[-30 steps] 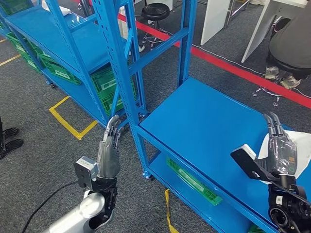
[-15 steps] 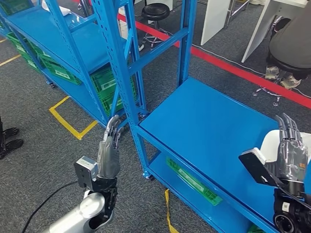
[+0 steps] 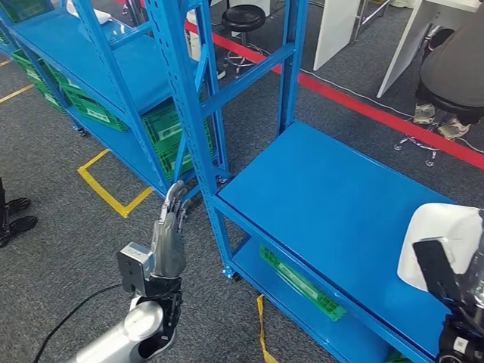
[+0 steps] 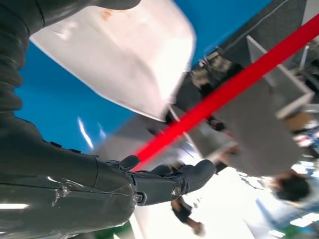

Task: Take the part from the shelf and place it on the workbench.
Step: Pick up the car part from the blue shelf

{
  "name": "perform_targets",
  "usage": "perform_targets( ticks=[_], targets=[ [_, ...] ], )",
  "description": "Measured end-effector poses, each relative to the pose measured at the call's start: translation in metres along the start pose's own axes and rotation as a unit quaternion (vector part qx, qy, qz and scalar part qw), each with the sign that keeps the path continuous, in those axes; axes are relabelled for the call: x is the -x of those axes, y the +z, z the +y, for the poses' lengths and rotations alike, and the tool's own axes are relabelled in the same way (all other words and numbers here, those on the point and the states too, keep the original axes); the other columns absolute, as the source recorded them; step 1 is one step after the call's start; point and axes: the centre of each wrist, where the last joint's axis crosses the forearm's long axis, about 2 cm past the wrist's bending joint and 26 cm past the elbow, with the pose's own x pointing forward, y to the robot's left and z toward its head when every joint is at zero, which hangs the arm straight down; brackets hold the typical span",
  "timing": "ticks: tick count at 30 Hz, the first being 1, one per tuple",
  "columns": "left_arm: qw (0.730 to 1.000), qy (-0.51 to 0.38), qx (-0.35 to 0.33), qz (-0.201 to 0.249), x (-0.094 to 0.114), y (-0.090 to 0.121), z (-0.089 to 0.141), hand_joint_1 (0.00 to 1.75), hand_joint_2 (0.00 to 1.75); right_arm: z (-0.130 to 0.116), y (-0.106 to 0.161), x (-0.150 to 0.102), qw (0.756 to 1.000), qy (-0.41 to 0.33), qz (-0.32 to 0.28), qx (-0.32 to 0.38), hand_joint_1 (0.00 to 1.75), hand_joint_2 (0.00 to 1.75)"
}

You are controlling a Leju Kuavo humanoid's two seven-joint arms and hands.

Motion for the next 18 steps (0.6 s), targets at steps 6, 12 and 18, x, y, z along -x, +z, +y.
perform_targets(
  ticks=[6, 12, 18],
  targets=[
    [1.0, 0.006, 0.002, -0.003, 0.0, -0.003, -0.001, 0.0, 0.0, -0.002, 0.021, 0.04, 0.997, -0.063, 0.048, 0.019, 0.0, 1.75],
    [1.0, 0.008, 0.0, -0.008, -0.001, -0.006, -0.001, 0.0, 0.0, 0.002, 0.03, 0.059, 0.994, -0.067, 0.078, 0.027, 0.0, 1.75],
    [1.0, 0.005, -0.012, -0.008, -0.001, -0.008, -0.001, 0.0, 0.0, 0.01, 0.032, 0.07, 0.99, -0.101, 0.093, 0.039, 0.0, 1.75]
  ],
)
